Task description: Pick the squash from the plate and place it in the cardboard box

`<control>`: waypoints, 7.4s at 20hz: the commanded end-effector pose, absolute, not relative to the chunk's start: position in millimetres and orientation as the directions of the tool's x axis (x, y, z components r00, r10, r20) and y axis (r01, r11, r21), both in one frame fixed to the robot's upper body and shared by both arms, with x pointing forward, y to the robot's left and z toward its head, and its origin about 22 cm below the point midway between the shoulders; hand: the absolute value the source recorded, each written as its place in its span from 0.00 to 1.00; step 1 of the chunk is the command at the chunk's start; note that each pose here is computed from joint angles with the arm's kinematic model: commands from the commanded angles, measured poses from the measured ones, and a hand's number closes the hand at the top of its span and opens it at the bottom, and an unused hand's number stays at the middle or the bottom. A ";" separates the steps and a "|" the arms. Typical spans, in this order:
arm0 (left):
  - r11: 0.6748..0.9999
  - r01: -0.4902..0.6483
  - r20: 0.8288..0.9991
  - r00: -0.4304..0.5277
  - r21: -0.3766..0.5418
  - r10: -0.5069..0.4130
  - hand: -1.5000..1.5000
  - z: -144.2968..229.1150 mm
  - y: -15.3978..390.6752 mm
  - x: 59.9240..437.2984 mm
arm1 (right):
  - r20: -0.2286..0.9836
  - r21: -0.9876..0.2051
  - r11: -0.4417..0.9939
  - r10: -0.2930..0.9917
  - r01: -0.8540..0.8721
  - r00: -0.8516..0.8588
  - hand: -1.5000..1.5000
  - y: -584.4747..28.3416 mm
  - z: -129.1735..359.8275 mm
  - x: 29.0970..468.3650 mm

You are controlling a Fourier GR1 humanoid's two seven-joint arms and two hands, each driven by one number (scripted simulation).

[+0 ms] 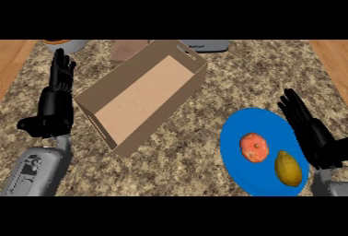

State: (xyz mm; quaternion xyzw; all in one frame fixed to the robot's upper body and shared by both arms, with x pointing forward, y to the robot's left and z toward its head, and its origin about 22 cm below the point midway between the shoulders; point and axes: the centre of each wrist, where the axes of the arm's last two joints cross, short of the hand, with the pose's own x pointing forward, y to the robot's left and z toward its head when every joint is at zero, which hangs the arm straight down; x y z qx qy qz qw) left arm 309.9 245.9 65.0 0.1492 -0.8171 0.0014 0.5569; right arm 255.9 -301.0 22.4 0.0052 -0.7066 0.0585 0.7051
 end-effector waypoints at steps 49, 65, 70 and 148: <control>0.798 -0.239 0.831 0.221 0.554 -0.511 0.50 24.7 368.8 260.2 | 0.442 -0.788 0.318 0.888 -0.528 -0.124 0.00 -317.4 13.8 273.4; 0.818 -0.219 0.844 0.203 0.533 -0.496 0.50 12.8 352.5 255.2 | 0.500 -0.770 0.313 0.837 -0.556 -0.221 0.00 -280.3 34.2 269.4; 0.810 -0.234 0.841 0.220 0.538 -0.495 0.50 21.7 351.9 285.0 | 0.484 -0.767 0.307 0.854 -0.563 -0.194 0.00 -282.3 36.0 271.4; 0.820 -0.151 0.833 0.143 0.551 -0.534 0.50 40.7 338.8 291.8 | 0.567 -0.810 0.580 0.813 0.087 -0.132 1.00 -28.8 147.2 438.5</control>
